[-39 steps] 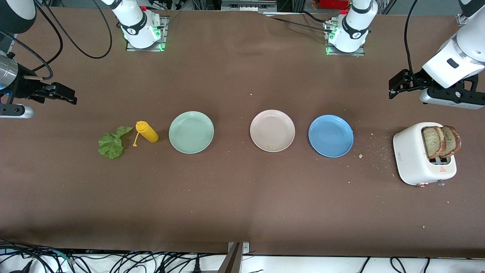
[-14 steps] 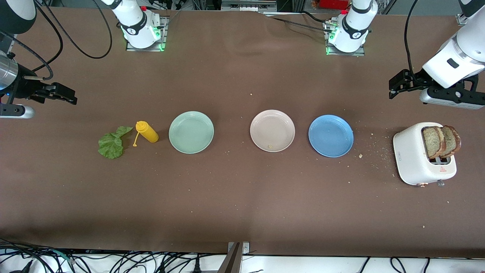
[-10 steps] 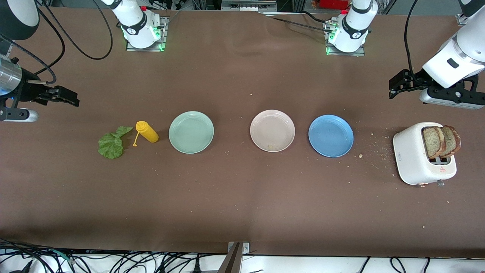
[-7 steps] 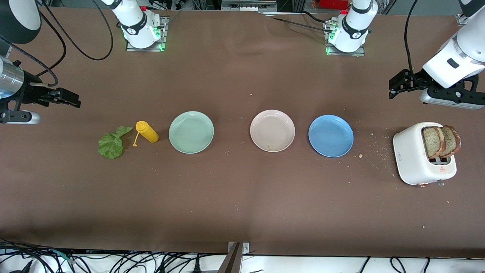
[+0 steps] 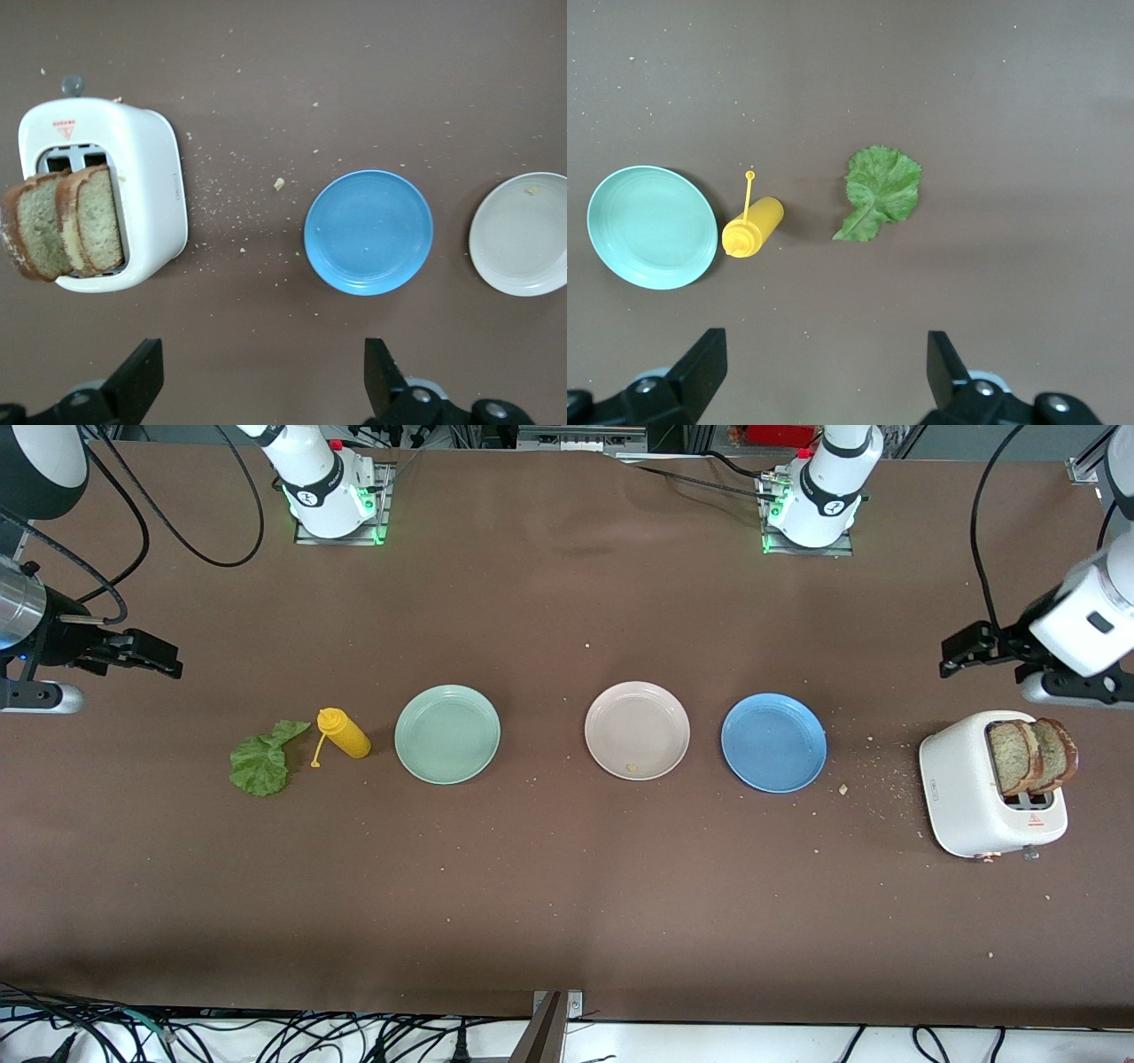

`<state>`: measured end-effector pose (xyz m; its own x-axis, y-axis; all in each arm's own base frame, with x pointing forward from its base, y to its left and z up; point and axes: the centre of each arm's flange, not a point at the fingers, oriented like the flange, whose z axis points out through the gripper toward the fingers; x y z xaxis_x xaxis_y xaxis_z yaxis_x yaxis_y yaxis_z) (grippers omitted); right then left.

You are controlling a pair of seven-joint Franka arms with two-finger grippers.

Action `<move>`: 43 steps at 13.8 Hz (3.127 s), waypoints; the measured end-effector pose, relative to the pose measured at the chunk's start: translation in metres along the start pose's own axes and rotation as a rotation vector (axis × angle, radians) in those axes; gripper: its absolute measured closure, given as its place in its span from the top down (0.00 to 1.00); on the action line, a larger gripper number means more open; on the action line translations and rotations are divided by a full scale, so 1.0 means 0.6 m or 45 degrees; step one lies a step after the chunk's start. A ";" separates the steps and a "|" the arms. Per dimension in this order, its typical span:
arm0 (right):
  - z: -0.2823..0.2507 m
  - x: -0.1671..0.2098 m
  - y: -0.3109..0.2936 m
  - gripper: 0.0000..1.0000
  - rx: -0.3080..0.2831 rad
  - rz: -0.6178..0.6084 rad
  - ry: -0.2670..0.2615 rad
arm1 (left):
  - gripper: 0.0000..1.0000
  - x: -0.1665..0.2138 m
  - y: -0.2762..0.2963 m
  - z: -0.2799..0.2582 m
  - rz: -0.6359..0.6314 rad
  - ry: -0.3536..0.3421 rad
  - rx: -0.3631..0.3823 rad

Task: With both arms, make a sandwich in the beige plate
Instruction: 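Reach the left gripper down to the toast in the white toaster, then lift the toast with the left gripper while the right gripper grasps the mustard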

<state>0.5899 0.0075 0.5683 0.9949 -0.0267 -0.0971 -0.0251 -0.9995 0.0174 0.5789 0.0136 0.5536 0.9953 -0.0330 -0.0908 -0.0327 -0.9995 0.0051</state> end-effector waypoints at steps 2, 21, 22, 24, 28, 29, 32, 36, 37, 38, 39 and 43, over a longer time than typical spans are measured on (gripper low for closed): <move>0.000 0.000 0.000 1.00 0.000 0.000 0.000 | 1.00 0.026 -0.047 0.028 -0.037 -0.023 -0.016; -0.005 0.001 0.000 1.00 0.001 0.001 0.013 | 0.94 0.107 -0.273 0.258 0.021 -0.036 0.057; -0.004 0.005 0.000 1.00 0.002 -0.001 0.024 | 0.92 0.106 -0.271 0.261 0.020 -0.040 0.055; 0.018 0.020 -0.013 1.00 0.009 -0.019 0.016 | 0.68 0.103 -0.268 0.269 0.018 -0.054 0.051; 0.094 0.057 -0.067 1.00 0.014 -0.230 -0.050 | 0.26 0.098 -0.274 0.277 0.003 -0.067 0.046; 0.110 0.064 -0.066 1.00 0.018 -0.362 -0.067 | 0.17 0.098 -0.275 0.277 0.002 -0.066 0.046; 0.137 0.085 -0.033 1.00 0.078 -0.603 -0.049 | 0.13 0.096 -0.275 0.266 0.000 -0.055 0.051; 0.189 0.110 0.049 1.00 0.336 -0.956 0.036 | 0.08 0.082 -0.269 0.210 0.003 -0.026 0.081; 0.215 0.120 0.074 1.00 0.385 -1.040 0.064 | 0.08 0.077 -0.264 0.188 0.015 -0.022 0.115; 0.243 0.128 0.096 1.00 0.421 -1.119 0.082 | 0.08 0.073 -0.254 0.163 0.033 -0.018 0.153; 0.267 0.134 0.107 1.00 0.444 -1.187 0.090 | 0.08 0.071 -0.237 0.137 0.058 -0.018 0.188; 0.309 0.145 0.110 1.00 0.572 -1.348 0.176 | 0.08 0.073 -0.118 0.034 0.155 -0.012 0.225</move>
<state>0.6569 -0.0636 0.3764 0.5404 0.8007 0.2586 0.8220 -0.4367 -0.3655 0.6232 0.0828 0.5287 0.9822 -0.1527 -0.1092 -0.1688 -0.9729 -0.1580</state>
